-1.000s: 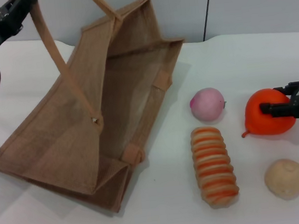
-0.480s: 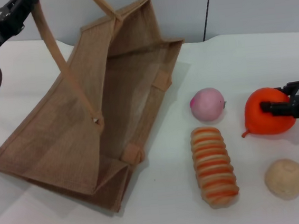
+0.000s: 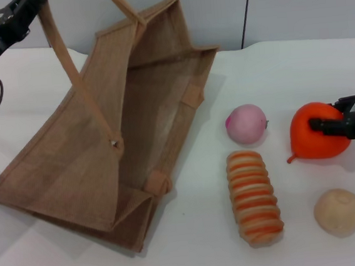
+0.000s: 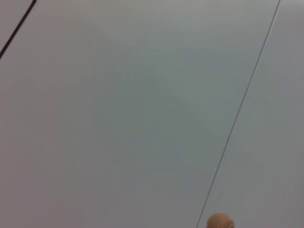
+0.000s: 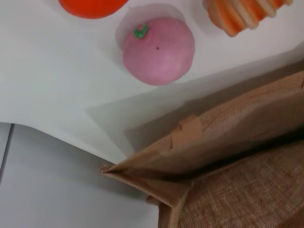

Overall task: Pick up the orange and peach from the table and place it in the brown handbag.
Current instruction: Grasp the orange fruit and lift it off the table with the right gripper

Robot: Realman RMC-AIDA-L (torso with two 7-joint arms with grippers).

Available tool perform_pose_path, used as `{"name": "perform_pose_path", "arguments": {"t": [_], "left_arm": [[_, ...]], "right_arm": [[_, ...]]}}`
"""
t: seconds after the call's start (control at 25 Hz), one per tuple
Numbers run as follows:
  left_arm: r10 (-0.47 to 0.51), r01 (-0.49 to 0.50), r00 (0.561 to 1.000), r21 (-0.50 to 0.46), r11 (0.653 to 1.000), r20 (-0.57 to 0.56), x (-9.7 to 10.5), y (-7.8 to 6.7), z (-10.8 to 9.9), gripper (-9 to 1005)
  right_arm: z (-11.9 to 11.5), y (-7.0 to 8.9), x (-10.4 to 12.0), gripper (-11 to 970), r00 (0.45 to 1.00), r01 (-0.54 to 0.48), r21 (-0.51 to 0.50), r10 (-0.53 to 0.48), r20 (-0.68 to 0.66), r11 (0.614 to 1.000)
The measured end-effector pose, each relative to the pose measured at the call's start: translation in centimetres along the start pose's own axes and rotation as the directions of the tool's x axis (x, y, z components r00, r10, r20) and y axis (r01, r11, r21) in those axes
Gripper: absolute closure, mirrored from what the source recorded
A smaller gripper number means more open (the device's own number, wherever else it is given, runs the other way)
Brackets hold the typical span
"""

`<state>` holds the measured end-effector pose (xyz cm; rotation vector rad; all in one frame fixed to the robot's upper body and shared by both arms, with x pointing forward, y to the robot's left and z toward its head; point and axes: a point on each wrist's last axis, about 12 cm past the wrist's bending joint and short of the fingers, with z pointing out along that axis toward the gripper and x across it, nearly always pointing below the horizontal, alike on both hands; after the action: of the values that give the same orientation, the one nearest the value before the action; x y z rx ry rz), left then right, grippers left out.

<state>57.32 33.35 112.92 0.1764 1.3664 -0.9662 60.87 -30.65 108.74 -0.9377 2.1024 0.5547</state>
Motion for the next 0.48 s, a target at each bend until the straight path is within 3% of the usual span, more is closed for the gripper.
{"name": "perform_pose_path", "arguments": {"t": [0.48], "left_arm": [[-0.002, 0.002, 1.000, 0.003, 1.000, 0.000, 0.0, 0.0, 0.0, 875]], "right_arm": [[-1.9, 0.5, -0.8, 569, 0.988, 0.029, -0.049, -0.021, 0.153, 0.998]]}}
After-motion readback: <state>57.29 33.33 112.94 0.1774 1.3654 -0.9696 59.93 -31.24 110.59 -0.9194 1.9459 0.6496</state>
